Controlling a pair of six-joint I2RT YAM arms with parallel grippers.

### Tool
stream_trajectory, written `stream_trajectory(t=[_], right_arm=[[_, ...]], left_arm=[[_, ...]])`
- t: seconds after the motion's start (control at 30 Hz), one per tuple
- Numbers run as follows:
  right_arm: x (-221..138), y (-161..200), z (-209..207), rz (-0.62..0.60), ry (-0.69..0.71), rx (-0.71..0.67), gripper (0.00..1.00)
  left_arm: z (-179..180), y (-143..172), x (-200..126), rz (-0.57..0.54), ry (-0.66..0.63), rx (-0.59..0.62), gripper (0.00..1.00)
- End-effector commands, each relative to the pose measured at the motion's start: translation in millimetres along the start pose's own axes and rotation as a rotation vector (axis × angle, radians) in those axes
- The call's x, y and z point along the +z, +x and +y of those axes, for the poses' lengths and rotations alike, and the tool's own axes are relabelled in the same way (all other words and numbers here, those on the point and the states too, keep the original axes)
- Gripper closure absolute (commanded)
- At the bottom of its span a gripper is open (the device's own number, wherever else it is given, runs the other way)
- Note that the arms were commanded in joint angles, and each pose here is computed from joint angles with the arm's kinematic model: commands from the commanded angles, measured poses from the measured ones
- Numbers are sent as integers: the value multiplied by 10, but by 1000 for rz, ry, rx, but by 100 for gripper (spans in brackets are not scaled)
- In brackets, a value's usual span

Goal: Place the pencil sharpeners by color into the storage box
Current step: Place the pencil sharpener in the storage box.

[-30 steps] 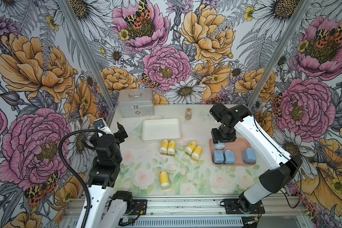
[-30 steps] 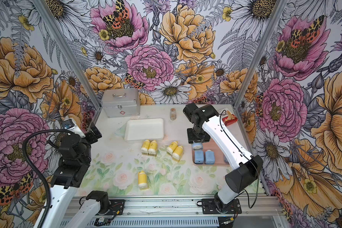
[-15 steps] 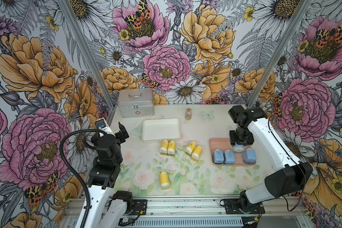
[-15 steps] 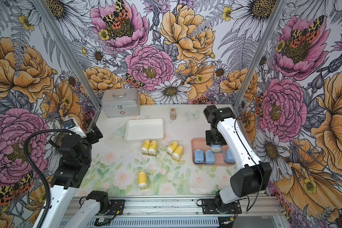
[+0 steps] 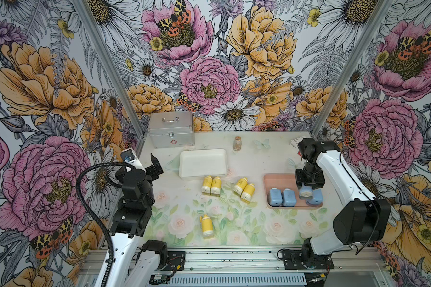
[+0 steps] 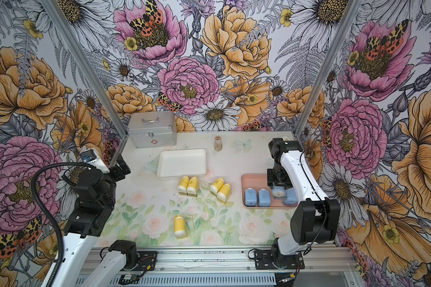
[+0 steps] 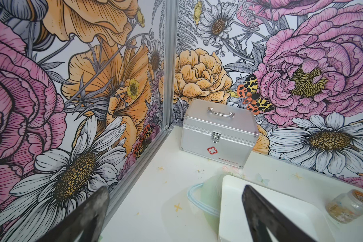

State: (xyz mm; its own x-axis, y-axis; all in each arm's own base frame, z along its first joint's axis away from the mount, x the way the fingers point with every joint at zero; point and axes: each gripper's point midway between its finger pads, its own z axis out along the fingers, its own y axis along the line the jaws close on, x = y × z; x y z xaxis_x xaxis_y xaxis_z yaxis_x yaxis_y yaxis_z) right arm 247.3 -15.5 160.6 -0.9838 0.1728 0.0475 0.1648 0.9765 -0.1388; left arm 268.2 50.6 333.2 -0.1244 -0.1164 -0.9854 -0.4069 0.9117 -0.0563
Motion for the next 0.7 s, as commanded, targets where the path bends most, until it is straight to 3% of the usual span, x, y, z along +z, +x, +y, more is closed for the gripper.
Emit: stream_trajectory(t=[0.0, 0.67], right_arm=[[90, -140, 28, -29, -30, 5, 64], [380, -204, 3, 63, -62, 28, 62]], left_arm=[[-77, 27, 0, 3, 36, 27, 1], [-77, -7, -40, -11, 47, 18, 1]])
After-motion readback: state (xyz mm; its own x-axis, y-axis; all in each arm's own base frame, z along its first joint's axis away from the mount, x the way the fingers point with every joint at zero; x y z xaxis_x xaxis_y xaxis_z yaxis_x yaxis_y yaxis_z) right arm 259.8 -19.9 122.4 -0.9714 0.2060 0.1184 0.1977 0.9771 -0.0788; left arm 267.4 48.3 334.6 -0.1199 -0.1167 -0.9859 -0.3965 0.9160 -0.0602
